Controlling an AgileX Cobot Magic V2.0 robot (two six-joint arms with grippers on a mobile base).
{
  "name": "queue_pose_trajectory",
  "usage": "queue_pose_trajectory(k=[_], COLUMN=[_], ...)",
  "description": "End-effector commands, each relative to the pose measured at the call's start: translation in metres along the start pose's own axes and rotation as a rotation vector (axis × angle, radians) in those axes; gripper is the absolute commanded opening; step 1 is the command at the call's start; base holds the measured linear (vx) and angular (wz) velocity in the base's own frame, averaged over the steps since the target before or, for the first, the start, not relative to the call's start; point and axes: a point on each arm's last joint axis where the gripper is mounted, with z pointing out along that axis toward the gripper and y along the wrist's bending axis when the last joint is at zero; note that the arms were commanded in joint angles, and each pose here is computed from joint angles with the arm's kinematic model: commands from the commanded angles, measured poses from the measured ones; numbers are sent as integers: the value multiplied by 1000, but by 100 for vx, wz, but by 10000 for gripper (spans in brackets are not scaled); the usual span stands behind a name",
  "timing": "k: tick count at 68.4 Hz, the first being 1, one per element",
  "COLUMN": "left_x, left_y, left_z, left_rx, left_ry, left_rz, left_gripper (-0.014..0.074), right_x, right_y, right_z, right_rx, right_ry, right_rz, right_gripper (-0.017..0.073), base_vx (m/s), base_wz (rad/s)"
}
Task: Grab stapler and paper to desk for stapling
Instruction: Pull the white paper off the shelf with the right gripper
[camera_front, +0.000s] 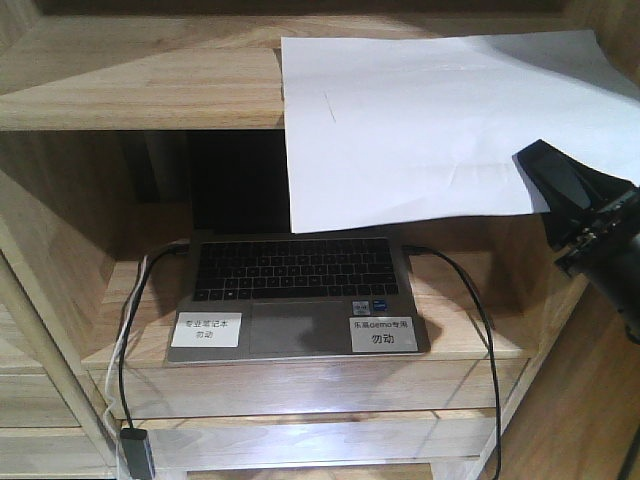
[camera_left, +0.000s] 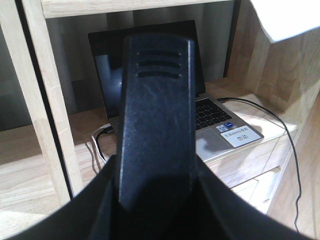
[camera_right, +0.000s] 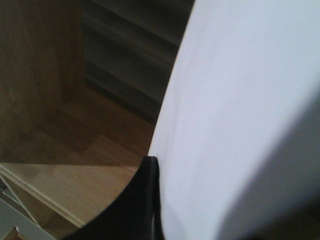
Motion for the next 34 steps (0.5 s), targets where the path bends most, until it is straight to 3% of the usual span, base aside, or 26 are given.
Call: queue_pose_trajectory(k=[1, 34], left_x=[-18, -18], left_y=[-1, -1], left_z=[-3, -3], left_rx=[13, 13], left_ry=[-126, -126], left_rz=[-6, -6], left_gripper=[-6, -6], right_x=[-2, 34], right_y=[31, 40], right_z=[-9, -80], right_rx=[-245, -281], right_ry=[-34, -53], right_rz=[-37, -143], right_gripper=[-9, -4], base_vx=[0, 0], base_wz=[0, 0])
